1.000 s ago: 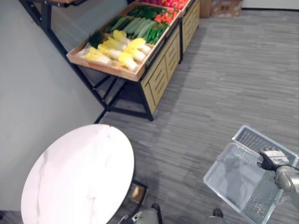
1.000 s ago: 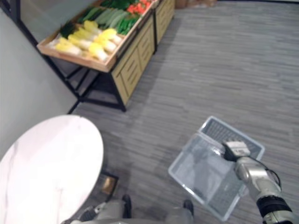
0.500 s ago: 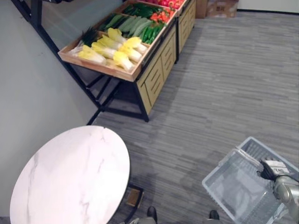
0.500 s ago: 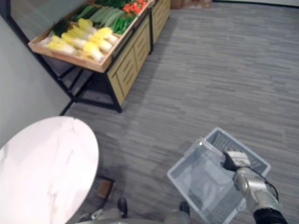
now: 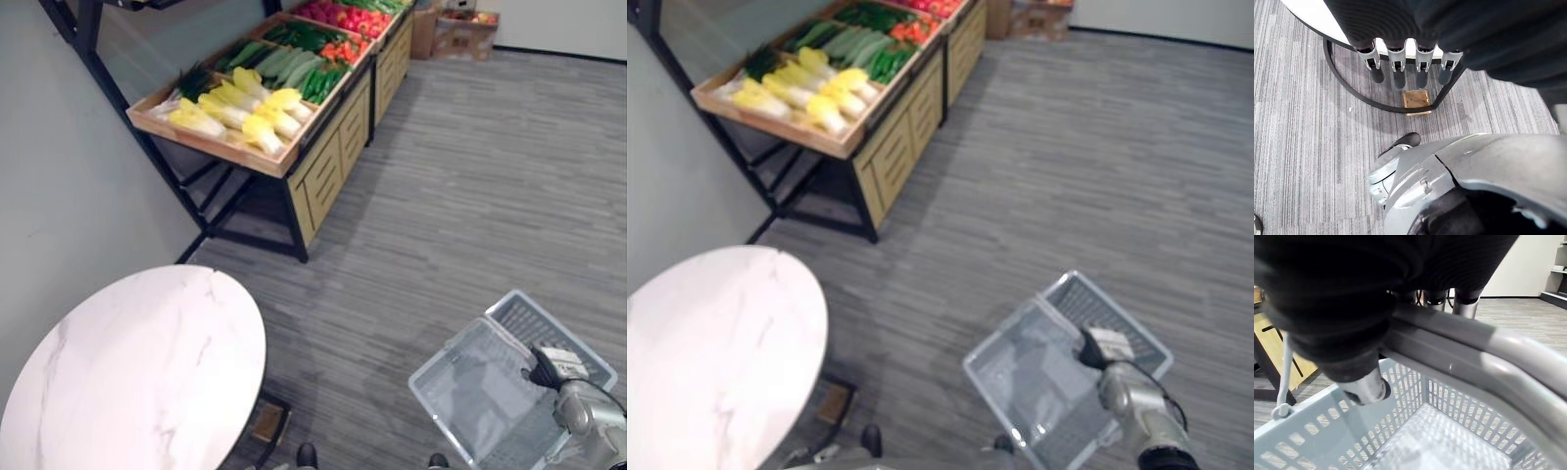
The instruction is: Pick vegetable in the basket
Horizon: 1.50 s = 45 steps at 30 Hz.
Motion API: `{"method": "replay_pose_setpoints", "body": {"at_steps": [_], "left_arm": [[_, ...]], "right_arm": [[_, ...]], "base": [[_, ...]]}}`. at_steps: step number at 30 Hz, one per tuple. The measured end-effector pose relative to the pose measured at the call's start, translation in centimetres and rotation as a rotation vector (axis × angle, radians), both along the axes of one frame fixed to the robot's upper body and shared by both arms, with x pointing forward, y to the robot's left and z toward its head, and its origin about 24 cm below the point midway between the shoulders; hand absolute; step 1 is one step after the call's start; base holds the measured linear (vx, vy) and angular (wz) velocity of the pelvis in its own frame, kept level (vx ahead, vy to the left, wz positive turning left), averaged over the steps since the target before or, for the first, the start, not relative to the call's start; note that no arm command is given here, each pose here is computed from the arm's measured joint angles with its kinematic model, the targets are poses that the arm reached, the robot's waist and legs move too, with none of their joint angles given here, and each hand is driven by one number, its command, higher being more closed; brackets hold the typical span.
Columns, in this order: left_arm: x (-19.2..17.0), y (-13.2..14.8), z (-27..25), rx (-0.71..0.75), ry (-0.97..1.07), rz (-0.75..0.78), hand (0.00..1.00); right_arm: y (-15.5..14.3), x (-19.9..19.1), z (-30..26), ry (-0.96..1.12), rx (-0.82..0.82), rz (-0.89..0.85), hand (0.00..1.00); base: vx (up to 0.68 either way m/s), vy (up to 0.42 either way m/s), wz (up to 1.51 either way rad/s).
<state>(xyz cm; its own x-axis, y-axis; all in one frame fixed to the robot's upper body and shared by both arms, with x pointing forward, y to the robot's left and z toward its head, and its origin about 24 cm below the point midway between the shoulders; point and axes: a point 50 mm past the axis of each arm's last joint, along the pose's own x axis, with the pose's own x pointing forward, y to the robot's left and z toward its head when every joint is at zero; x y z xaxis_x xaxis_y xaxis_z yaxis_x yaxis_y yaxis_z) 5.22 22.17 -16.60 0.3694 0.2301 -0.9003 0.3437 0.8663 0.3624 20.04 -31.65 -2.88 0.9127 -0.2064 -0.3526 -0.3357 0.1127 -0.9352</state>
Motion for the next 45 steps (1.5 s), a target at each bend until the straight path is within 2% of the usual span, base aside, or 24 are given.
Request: {"method": "replay_pose_setpoints", "body": {"at_steps": [14,19,23,28,38,45], "left_arm": [[-0.6,0.6,0.0,0.021,0.026,-0.006,0.0],[-0.5,0.5,0.1,0.085,0.022,-0.107,0.0],[-0.2,0.4,0.1,0.175,0.034,-0.308,0.0],[-0.9,0.7,0.0,0.211,0.094,-0.389,0.0],[-1.5,1.1,0.0,0.194,0.128,-0.349,0.0],[-1.0,2.3,0.4,0.218,0.083,-0.199,0.0]], "right_arm": [[0.1,-1.3,-1.6,0.075,0.018,-0.023,1.0],[0.1,-2.2,-2.8,0.079,0.082,-0.1,1.0],[-0.5,-2.6,-2.9,0.05,0.086,-0.145,1.0],[-0.5,-2.6,-2.9,0.041,0.087,-0.142,1.0],[-0.4,-1.6,-2.4,0.027,0.101,-0.134,1.0],[0.6,-0.1,-1.6,-0.015,0.123,-0.085,1.0]], "base": [[-0.01,-0.001,-0.01],[0.0,-0.001,0.01],[0.03,-0.013,-0.07],[0.02,-0.023,-0.19],[0.04,-0.025,-0.16],[0.0,-0.098,0.06]]}}
